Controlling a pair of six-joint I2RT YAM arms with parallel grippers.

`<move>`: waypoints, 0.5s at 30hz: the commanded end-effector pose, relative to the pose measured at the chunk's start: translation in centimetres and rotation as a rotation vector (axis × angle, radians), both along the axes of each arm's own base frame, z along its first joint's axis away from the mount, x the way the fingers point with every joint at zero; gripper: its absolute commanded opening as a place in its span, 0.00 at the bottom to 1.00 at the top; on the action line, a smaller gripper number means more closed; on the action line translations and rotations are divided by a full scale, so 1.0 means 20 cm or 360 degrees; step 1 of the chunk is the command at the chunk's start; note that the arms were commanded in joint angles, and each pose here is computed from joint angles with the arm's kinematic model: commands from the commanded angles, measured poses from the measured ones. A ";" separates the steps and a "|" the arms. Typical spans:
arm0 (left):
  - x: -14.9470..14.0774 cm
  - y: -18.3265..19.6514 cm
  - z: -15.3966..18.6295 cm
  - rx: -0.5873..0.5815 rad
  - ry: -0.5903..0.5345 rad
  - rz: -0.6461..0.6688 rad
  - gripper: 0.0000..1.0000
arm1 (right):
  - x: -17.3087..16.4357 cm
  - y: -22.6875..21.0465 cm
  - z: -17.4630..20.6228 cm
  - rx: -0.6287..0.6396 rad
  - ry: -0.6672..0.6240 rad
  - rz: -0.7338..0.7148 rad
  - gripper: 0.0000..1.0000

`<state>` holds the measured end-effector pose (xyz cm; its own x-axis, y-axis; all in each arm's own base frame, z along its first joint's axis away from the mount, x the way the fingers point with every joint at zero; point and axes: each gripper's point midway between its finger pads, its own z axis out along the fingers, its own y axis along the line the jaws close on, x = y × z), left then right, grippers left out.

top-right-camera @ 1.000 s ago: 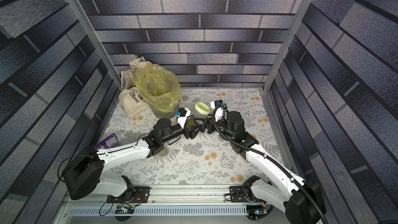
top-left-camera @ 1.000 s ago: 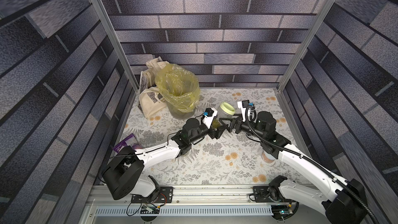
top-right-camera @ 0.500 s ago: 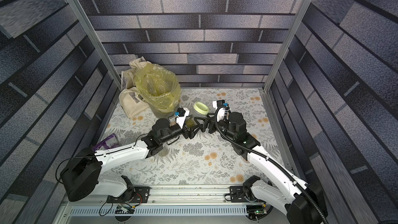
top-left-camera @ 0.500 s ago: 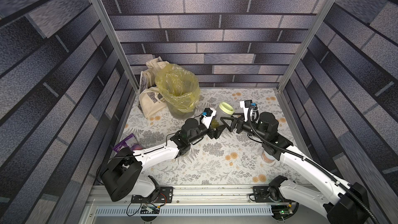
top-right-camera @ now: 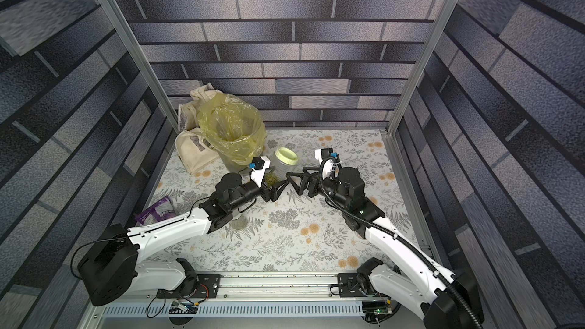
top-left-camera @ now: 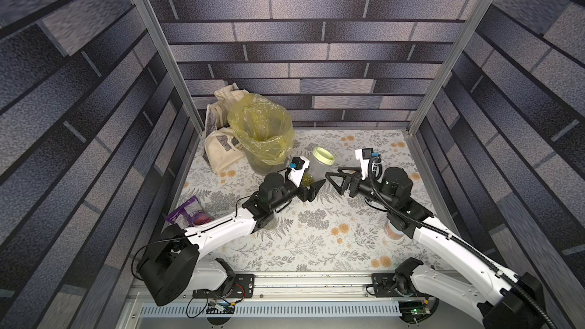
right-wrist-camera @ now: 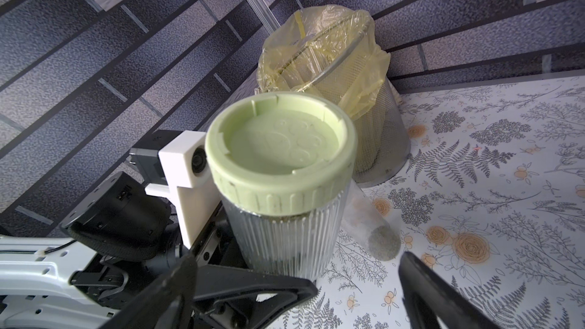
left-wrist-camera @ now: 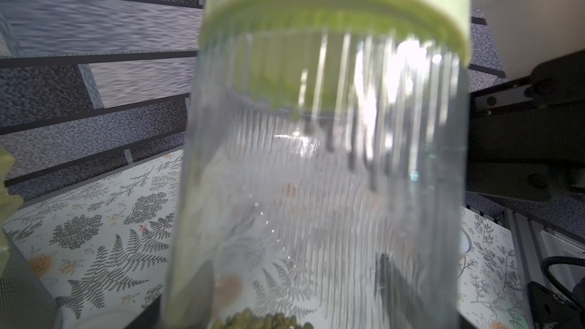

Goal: Empty moldy mung beans from jars
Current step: Pick up the jar from the center of the board, then unscrew the lid from the jar.

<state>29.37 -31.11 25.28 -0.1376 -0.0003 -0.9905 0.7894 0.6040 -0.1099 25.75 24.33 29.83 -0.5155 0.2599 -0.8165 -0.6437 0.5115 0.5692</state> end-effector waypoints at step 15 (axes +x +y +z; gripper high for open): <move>-0.04 -0.03 0.15 0.0128 -0.0302 0.0044 0.62 | 0.08 -0.05 0.15 0.0156 -0.0181 -0.0167 1.00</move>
